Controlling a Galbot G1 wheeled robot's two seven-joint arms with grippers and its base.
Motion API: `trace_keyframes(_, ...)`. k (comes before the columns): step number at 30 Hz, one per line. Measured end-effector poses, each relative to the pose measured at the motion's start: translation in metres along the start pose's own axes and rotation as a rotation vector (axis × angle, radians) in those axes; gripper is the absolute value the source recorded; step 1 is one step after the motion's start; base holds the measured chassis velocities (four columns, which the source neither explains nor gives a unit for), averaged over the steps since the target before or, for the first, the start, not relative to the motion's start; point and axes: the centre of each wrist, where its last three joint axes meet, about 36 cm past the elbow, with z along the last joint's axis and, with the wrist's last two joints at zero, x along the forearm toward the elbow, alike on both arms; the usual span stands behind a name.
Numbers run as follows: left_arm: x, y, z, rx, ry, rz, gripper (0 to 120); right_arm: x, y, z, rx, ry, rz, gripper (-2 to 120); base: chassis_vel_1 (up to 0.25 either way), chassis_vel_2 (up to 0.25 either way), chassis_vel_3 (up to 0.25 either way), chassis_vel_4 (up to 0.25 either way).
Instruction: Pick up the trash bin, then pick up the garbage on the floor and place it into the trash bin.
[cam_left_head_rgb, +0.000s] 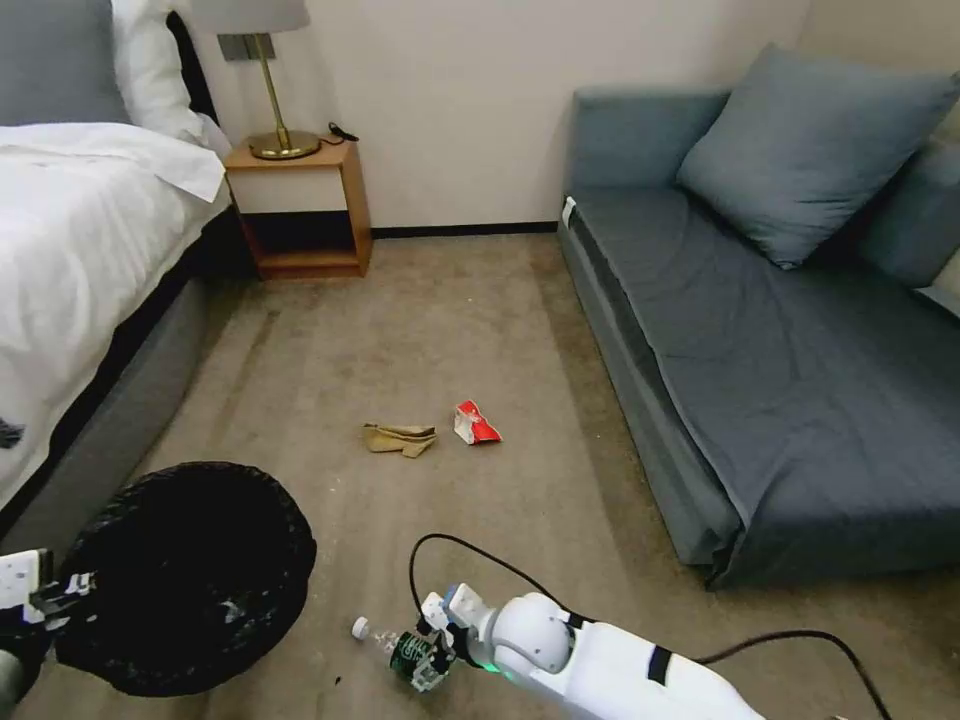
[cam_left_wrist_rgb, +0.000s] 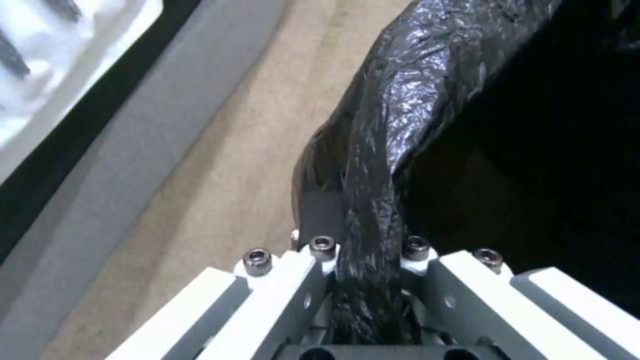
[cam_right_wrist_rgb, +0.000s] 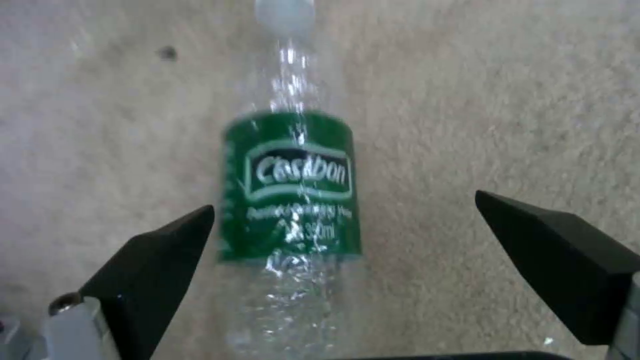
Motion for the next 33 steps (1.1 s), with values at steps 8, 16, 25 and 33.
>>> trace_keyframes(8, 0.003, -0.003, -0.001, -0.002, -0.006, 0.002, 3, -0.023, 0.008, -0.006, -0.011, 0.047, -0.006, 88, 0.000, 0.000, 0.000, 0.000)
trace_keyframes(16, 0.005, -0.005, -0.002, -0.003, -0.010, 0.005, 3, -0.023, 0.010, -0.006, -0.024, 0.048, -0.008, 64, 0.000, 0.000, 0.000, 0.000)
trace_keyframes(25, 0.004, -0.008, -0.001, 0.000, -0.007, 0.012, 3, -0.018, 0.015, -0.002, -0.054, 0.028, 0.006, 34, 0.000, 0.000, 0.000, 0.000)
trace_keyframes(33, 0.000, 0.000, 0.000, 0.017, -0.006, 0.007, 3, 0.039, -0.024, 0.000, -0.197, -0.109, 0.119, 25, 0.000, 0.000, 0.000, 0.000)
